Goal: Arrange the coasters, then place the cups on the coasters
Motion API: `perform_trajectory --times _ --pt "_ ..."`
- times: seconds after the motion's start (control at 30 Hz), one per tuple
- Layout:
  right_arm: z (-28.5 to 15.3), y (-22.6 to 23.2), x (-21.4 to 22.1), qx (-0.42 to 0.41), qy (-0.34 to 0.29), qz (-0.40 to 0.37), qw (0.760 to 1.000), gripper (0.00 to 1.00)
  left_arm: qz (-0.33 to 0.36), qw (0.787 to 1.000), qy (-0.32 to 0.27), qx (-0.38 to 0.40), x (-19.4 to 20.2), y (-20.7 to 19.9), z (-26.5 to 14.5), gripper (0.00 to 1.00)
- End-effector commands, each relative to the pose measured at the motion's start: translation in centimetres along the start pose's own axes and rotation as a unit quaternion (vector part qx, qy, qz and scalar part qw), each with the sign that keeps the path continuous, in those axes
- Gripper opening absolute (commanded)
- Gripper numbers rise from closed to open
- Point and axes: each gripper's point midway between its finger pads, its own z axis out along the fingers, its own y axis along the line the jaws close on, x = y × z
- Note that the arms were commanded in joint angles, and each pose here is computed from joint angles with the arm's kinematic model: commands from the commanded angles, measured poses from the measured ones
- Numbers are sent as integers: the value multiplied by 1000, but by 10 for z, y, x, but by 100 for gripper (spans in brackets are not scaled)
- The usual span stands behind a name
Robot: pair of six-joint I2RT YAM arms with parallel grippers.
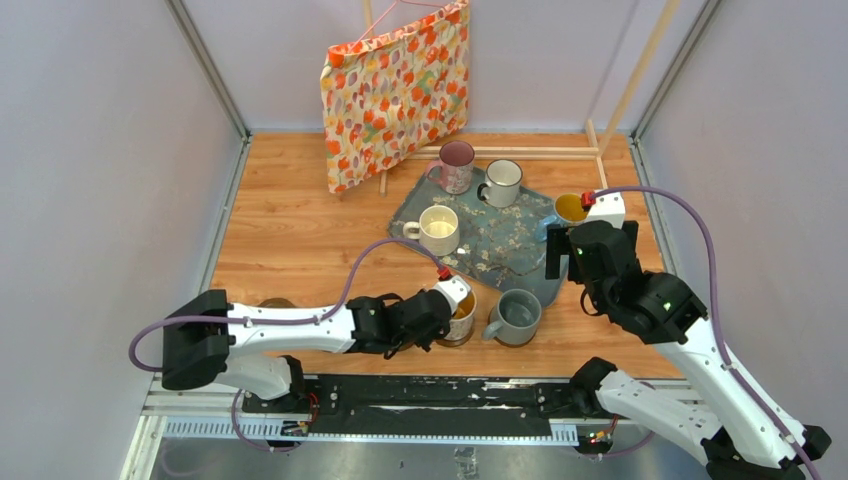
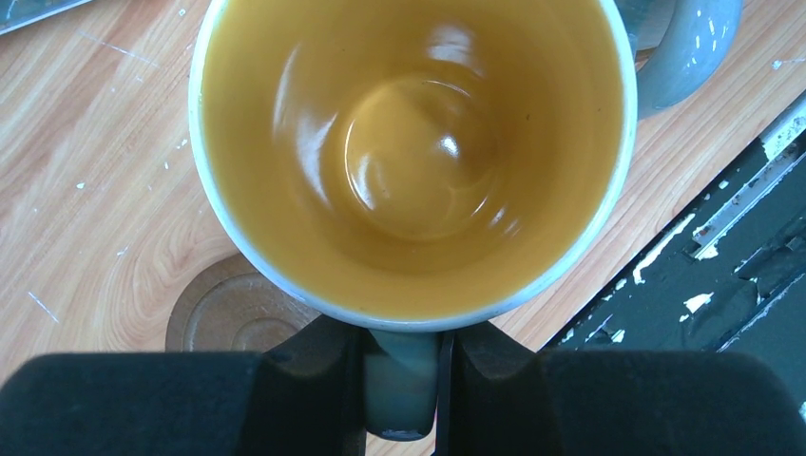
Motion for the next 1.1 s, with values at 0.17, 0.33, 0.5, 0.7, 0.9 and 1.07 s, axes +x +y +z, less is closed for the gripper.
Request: perform_trajectory --times 0.17,0.33,0.5,0.7,0.9,1.07 --pt "2 4 4 -5 5 7 1000 99 -17 999 -30 -2 -10 1 -7 0" --pt "2 4 5 -6 5 7 1000 99 -17 1000 -22 4 -5 -1 -4 0" --pt "2 5 5 -6 6 7 1000 99 -16 1000 -22 3 -5 -1 -4 5" --pt "2 4 5 -6 6 7 1000 99 -13 1000 -26 -1 -10 0 -5 22" --pt "2 4 5 -5 6 6 1000 99 -10 999 -38 0 -21 0 -12 48" --pt "2 4 4 -6 5 7 1000 99 -10 998 -56 8 -34 -1 -22 65"
